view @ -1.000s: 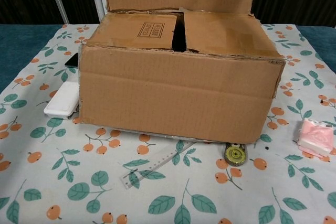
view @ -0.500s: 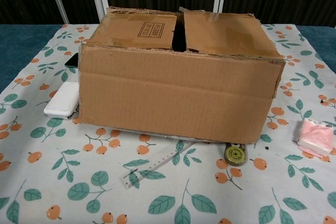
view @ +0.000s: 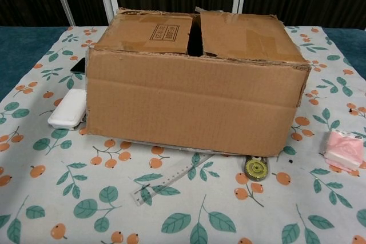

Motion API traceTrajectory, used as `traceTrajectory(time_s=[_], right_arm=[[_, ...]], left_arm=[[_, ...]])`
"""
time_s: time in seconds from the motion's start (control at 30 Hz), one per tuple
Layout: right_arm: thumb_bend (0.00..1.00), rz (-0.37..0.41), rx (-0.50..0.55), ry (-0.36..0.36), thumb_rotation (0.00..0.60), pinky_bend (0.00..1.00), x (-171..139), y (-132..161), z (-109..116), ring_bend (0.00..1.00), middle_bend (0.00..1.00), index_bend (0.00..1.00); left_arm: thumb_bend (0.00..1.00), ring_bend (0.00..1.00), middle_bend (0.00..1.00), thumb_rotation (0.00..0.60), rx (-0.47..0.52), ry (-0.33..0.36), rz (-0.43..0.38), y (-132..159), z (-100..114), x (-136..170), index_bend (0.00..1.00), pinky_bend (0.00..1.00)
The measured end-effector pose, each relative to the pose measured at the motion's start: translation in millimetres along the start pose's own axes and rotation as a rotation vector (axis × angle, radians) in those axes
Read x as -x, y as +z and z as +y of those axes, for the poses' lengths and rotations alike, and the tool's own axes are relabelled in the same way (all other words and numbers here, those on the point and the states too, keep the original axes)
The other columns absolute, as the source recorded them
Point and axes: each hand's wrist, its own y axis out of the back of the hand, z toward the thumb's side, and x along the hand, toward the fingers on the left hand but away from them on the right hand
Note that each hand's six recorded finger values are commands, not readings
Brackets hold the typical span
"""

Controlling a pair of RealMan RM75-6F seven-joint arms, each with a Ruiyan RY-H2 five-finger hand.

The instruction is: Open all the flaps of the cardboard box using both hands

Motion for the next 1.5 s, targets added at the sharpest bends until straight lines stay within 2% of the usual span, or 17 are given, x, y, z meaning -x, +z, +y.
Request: traceTrajectory(time_s=[0.17, 0.27, 0.43, 0.63, 0.83, 1.03, 1.27, 1.4, 1.5], right_arm=[[0.32, -0.102, 0.013, -0.011, 0.6, 0.18, -64.0, -63.4, 3.4, 0.0, 0.0, 0.0], [0.32, -0.146, 0.017, -0.015, 0.6, 0.18, -105.4, -92.9, 3.8, 0.0, 0.0, 0.0], [0.33, -0.183, 0.023, -0.018, 0.6, 0.18, -155.8, -121.4, 1.1, 0.0, 0.0, 0.0], [0.34, -0.196, -0.001, -0.023, 0.6, 0.18, -188.4, -145.0, -9.8, 0.0, 0.0, 0.0], [0.35, -0.224, 0.034, -0.006, 0.6, 0.18, -204.0, -161.3, -24.4, 0.0, 0.0, 0.0], [0.35, -0.21, 0.034, -0.003, 0.6, 0.18, -205.9, -169.8, -31.7, 0.0, 0.0, 0.0], [0.36, -0.204, 0.081, -0.003, 0.6, 0.18, -206.5, -172.9, -38.5, 0.0, 0.0, 0.0], [0.36, -0.213, 0.103, -0.005, 0.6, 0.18, -206.7, -175.6, -39.6, 0.0, 0.0, 0.0], [0.37, -0.224, 0.108, -0.004, 0.6, 0.18, -206.6, -178.2, -40.0, 0.0, 0.0, 0.0]], left_arm=[[0.13, 0.0, 0.0, 0.6, -0.049, -0.058, -0.031, 8.6, -6.5, -1.1, 0.0, 0.06], [0.18, 0.0, 0.0, 0.6, -0.098, -0.096, -0.062, 15.9, -6.9, -6.5, 0.0, 0.06], [0.24, 0.0, 0.0, 0.6, -0.158, -0.131, -0.13, 33.1, -1.3, -21.3, 0.0, 0.06], [0.38, 0.0, 0.0, 0.6, -0.209, -0.177, -0.249, 73.0, 7.6, -48.9, 0.0, 0.09], [0.45, 0.0, 0.0, 0.6, -0.274, -0.214, -0.373, 116.4, 14.5, -70.7, 0.01, 0.12], [0.51, 0.0, 0.0, 0.6, -0.353, -0.28, -0.486, 155.0, 12.1, -83.7, 0.02, 0.14], [0.57, 0.05, 0.06, 0.6, -0.453, -0.378, -0.62, 200.8, 1.5, -93.6, 0.03, 0.19], [0.6, 0.1, 0.12, 0.6, -0.539, -0.425, -0.707, 230.6, -8.1, -100.0, 0.08, 0.23], [0.62, 0.11, 0.13, 0.6, -0.584, -0.446, -0.747, 246.8, -16.1, -106.3, 0.09, 0.24]])
